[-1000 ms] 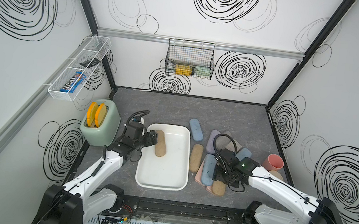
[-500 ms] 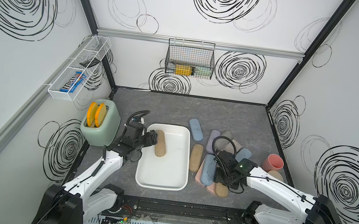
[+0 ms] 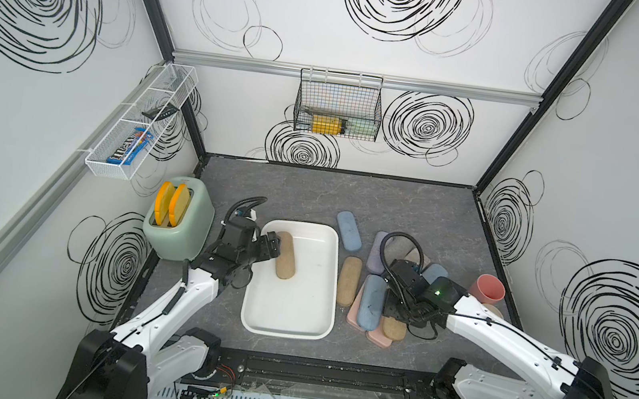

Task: Put the glasses cases into the storage boxes
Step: Pick up the glasses case, then place the glasses case in the storage box.

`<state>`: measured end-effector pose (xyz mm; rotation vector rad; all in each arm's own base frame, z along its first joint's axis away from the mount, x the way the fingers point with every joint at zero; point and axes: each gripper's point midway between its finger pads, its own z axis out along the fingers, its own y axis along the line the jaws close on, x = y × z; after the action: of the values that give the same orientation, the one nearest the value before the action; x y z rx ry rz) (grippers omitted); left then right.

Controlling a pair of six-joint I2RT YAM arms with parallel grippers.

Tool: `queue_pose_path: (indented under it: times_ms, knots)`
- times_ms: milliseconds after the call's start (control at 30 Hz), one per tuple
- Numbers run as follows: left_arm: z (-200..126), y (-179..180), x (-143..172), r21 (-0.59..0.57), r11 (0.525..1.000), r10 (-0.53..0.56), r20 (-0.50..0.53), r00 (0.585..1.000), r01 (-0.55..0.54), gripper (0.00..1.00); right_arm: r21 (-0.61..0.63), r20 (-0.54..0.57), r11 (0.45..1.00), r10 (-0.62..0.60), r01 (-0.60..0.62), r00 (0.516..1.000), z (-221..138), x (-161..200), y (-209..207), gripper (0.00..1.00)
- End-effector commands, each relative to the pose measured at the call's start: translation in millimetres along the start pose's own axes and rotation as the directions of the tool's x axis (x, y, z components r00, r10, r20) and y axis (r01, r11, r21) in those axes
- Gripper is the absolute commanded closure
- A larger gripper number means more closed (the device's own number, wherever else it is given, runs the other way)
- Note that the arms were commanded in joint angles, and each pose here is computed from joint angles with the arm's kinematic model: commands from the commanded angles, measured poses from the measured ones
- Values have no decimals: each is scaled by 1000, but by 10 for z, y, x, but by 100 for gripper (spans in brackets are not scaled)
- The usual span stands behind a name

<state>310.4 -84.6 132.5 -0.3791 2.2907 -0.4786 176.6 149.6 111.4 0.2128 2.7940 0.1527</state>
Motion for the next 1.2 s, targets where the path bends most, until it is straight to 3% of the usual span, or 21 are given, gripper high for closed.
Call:
queue_pose_path:
  times_ms: [0,233,567,1000,1167]
  knots:
    - [-70,-48,-136,5,1000,6,48,999,-7,11,-50,78,995,-82,86,994,-248,-168,318,45]
    - [-69,35,-170,-11,1000,-28,57,998,29,12,-234,161,930,-250,283,955,-438,-307,1440,46]
    - [-120,117,-232,-48,998,-37,89,995,42,12,-302,174,872,-348,386,921,13,-379,2360,46]
    - [-128,139,-228,-67,997,-35,94,995,41,13,-194,87,927,-309,321,947,909,-622,2504,47]
    - [-133,132,-223,-65,997,-35,93,995,41,13,-239,82,917,-307,318,948,1074,-638,2591,47]
